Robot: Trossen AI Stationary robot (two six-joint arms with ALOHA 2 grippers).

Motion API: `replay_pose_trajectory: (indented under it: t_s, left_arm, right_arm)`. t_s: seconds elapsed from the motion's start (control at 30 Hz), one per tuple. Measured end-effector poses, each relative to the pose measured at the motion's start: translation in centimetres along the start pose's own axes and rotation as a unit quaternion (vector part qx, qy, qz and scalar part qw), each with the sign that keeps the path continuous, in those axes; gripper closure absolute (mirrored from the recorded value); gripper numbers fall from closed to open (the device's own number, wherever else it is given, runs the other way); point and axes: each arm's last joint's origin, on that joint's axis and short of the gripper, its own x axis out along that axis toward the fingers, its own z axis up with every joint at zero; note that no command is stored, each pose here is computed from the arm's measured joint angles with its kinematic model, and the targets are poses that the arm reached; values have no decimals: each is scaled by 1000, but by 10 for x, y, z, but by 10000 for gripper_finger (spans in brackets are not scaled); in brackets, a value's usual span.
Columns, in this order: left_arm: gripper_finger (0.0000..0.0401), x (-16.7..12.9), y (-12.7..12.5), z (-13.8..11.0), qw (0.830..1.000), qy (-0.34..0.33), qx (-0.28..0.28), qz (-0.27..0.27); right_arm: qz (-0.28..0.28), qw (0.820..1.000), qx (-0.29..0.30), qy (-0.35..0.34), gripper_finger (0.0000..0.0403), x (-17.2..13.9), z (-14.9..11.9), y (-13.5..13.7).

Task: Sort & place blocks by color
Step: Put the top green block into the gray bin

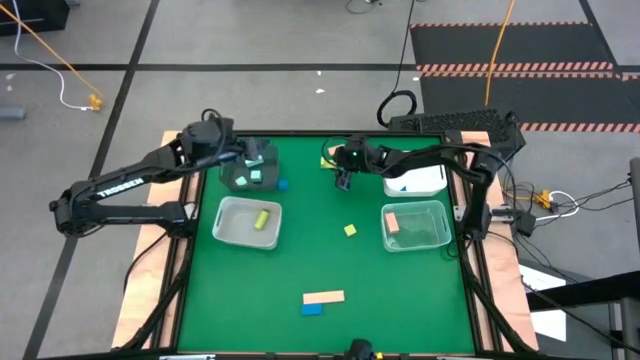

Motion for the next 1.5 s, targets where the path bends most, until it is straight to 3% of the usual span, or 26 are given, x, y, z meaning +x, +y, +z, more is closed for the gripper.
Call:
replay_pose_trajectory:
  t_s: [0.27, 0.6, 0.8, 0.97, 1.17, 1.3, 1.5]
  left_arm:
    - [126, 0, 0, 0, 1000, 0, 11, 0]
    - [125, 0, 0, 0, 999, -1, 32, 1]
    - [125, 0, 0, 0, 998, 0, 69, 0]
    - [125, 0, 0, -1, 996, 9, 88, -7]
    - [125, 14, 1, -6, 999, 30, 2, 10]
    - [125, 35, -1, -18, 998, 59, -23, 22]
    - [125, 62, -20, -24, 998, 32, -34, -50]
  right_arm:
    - [22, 999, 21, 24, 169, 19, -19, 5]
    - [43, 997, 69, 0, 287, 21, -15, 9]
    - [53, 991, 121, -15, 288, 18, -10, 8]
    - [62, 985, 147, -65, 288, -2, 13, 4]
    - [67, 982, 97, -150, 288, -43, 51, 10]
    - [71, 973, 62, -212, 288, -74, 74, 21]
    - [67, 964, 52, -252, 288, -96, 88, 34]
